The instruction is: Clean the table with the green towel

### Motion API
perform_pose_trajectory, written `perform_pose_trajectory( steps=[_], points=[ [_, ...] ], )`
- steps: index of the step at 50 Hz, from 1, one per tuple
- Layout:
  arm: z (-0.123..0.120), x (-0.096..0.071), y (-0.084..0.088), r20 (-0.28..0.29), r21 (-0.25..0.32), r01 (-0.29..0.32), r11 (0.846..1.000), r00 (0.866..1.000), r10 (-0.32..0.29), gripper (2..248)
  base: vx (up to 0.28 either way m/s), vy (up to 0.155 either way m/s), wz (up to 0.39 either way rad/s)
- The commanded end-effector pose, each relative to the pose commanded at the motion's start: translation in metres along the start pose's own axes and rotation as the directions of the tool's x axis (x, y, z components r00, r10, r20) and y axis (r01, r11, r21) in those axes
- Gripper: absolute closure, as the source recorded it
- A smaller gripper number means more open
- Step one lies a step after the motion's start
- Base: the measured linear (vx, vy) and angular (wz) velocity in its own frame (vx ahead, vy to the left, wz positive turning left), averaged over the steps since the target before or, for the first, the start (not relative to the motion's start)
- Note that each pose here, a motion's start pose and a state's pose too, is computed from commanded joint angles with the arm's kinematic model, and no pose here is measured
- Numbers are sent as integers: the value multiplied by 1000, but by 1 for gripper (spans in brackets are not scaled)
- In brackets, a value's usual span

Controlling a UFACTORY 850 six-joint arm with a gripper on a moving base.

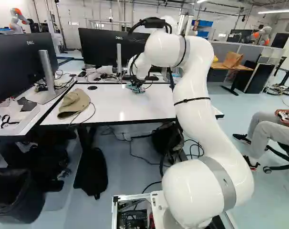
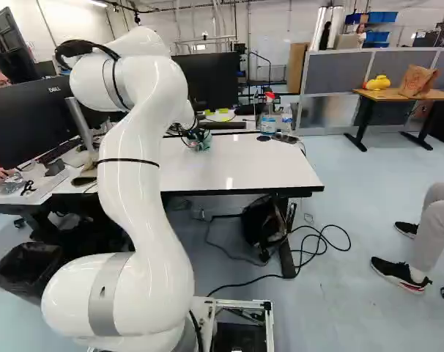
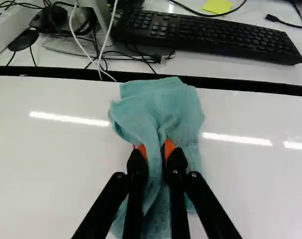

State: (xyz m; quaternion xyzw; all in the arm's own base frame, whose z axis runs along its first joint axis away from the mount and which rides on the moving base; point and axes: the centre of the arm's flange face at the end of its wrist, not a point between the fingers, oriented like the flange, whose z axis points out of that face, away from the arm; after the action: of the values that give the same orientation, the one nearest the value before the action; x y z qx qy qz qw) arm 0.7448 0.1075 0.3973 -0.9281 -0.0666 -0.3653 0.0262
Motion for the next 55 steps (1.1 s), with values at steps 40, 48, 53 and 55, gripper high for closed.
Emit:
perform_pose_trajectory(
  steps=[40,48,53,55],
  points=[
    [-17,-14,-55,21,51,55,997,998,-56,195,0,0,0],
    [-28,-23,-56,35,53,57,997,998,-58,195,0,0,0],
    [-35,-29,-54,45,52,56,997,997,-58,195,0,0,0],
    [-38,-31,-54,48,52,56,997,997,-58,195,0,0,0]
  ],
)
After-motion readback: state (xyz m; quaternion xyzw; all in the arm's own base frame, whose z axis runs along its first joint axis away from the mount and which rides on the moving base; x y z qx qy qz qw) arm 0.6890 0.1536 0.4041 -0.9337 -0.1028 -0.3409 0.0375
